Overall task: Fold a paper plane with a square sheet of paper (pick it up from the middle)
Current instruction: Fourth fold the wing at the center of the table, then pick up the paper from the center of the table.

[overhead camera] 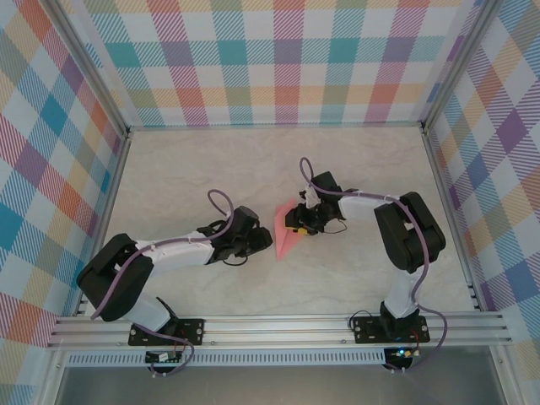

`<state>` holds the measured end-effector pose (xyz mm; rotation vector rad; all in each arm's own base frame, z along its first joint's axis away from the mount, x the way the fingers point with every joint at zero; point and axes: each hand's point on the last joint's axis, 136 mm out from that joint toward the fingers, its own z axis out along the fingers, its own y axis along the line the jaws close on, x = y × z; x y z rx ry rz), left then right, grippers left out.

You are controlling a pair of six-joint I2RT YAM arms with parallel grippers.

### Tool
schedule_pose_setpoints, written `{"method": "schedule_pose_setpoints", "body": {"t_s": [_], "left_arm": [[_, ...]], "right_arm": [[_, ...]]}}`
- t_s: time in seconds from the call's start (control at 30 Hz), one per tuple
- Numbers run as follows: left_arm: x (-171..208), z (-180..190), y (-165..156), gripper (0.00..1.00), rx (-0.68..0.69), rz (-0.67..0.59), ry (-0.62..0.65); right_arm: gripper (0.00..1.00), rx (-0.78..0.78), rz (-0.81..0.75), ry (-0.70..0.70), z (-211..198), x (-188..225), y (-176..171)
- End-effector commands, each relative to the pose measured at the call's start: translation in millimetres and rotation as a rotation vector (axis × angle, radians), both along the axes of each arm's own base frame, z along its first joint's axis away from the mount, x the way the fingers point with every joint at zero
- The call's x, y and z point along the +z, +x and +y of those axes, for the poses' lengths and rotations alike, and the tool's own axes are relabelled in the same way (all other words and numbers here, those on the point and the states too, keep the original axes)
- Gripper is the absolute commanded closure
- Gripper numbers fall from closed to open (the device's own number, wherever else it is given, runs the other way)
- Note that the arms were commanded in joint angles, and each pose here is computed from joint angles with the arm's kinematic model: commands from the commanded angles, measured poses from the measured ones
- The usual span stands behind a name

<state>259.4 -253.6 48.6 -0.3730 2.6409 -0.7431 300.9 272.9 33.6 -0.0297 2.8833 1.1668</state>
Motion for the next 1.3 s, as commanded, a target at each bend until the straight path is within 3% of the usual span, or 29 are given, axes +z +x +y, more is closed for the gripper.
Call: {"method": "schedule_pose_setpoints", "body": {"t_s": [0.0,0.27,0.5,0.73,0.97,1.27], "left_arm": [[4,5,2,0.48,0.022,0.001,-0.047],[14,-5,7,0.4,-0.021,-0.002,-0.203],[24,-3,12,0.31,-0.044,-0.018,-0.325],[52,-2,14,0.22,-0.087,-0.073,-0.433],[104,1,15,0.11,-0.13,-0.182,-0.539],[171,-6,12,0.1,-0.196,-0.309,-0.71]], "right_arm": [[0.6,0.028,-0.037,0.07,18,12,11],[0.71,0.043,-0.038,0.102,26,7,17],[0.91,0.059,-0.09,0.174,34,26,20],[0.93,0.092,-0.188,0.285,39,77,14],[0.94,0.118,-0.256,0.414,38,140,10],[0.94,0.138,-0.285,0.562,34,203,5]]}}
